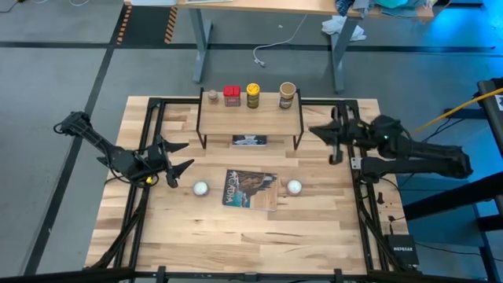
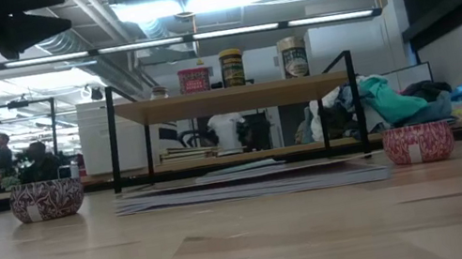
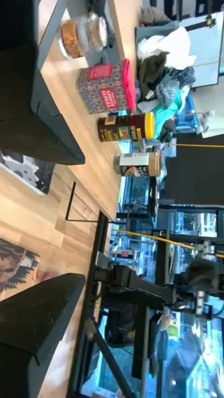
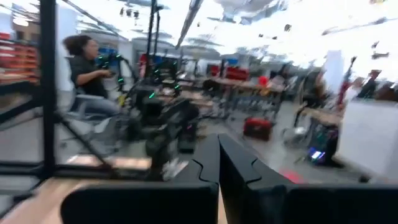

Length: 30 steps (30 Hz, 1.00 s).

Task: Shelf spices
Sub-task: Return to Home Position

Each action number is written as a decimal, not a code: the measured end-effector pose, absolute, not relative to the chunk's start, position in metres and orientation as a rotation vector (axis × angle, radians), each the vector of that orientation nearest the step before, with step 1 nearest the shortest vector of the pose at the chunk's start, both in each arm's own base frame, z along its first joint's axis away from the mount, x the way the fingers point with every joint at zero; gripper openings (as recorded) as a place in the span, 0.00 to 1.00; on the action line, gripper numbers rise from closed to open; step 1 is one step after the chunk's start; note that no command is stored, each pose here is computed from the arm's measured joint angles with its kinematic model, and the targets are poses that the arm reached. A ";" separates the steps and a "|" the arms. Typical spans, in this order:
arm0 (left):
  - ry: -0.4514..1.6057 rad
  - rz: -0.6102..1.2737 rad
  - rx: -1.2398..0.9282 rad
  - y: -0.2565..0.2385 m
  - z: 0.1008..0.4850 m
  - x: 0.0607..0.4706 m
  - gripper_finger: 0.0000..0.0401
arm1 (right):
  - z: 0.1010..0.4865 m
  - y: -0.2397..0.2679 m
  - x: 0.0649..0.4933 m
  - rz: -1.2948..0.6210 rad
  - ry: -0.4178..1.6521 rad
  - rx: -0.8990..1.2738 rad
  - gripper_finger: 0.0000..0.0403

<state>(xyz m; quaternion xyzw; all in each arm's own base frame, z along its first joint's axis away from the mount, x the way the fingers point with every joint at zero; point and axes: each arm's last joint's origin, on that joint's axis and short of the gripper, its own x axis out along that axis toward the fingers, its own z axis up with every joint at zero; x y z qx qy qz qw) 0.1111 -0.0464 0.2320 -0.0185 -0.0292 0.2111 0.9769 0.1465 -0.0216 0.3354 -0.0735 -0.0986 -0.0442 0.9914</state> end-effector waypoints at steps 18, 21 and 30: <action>-0.015 0.460 -0.019 -0.034 0.227 0.093 0.73 | 0.229 -0.011 0.077 -0.103 -0.129 -0.036 0.00; -0.011 0.460 -0.031 -0.030 0.225 0.089 0.73 | 0.219 -0.012 0.082 -0.104 -0.114 -0.035 0.00; -0.017 0.488 -0.028 -0.024 0.201 0.085 0.73 | 0.189 -0.015 0.093 -0.140 -0.088 -0.065 0.00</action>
